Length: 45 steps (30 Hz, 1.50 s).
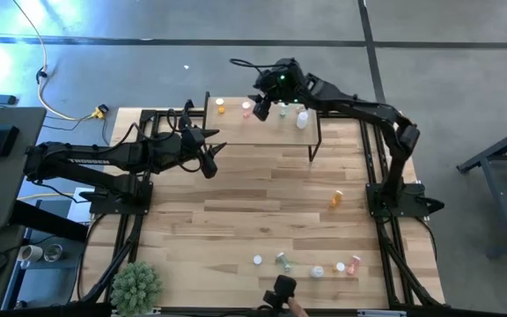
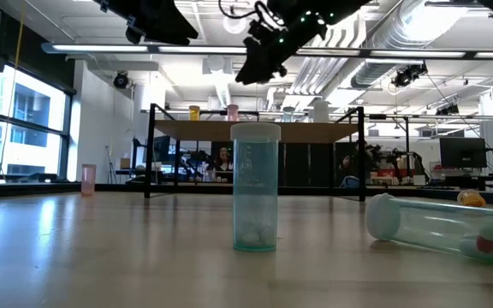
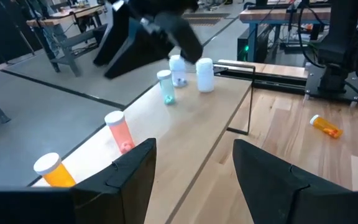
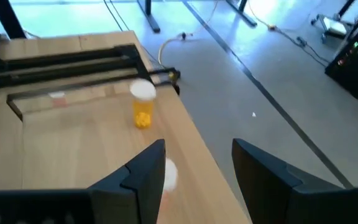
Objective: Pick and place medicine bottles onto shelf by color
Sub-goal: Adjust the blue pill bottle on the shelf
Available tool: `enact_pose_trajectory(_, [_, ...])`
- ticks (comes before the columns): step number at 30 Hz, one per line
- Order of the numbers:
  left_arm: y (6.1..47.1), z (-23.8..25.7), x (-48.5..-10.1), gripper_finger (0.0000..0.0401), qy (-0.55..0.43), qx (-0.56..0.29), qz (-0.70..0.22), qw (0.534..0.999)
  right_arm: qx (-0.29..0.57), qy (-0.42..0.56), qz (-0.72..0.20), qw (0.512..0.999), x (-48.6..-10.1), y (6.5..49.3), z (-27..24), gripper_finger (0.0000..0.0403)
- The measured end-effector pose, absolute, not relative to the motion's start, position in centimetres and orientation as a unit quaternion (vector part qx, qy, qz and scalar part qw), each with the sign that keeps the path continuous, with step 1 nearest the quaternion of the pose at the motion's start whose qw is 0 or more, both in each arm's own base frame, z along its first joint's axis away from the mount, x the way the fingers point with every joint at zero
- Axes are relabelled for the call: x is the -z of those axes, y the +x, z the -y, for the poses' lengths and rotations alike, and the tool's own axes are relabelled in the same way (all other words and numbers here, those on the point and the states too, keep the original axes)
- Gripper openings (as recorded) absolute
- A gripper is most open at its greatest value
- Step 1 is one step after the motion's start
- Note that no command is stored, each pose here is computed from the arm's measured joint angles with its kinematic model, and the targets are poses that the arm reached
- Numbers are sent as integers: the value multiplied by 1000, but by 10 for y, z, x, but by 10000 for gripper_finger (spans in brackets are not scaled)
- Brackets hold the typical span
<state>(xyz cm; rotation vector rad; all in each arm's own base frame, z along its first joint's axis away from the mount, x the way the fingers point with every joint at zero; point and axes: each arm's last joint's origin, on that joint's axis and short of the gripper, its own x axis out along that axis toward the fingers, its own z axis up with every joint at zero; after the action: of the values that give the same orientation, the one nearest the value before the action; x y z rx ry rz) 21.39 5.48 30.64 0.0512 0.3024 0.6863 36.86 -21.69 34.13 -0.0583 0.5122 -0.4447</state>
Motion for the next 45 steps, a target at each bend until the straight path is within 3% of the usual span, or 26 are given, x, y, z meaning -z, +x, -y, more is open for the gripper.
enact_pose_trajectory(13, [214,-55,-306,204,25,-335,-148,930,225,-19,-327,918,-361,319,220,177])
enact_pose_trajectory(27, [214,-55,-306,204,23,-332,-147,931,140,2,-420,897,-347,284,235,177])
enact_pose_trajectory(45, [214,-55,-306,204,25,-332,-147,931,89,-42,-428,898,-342,283,239,177])
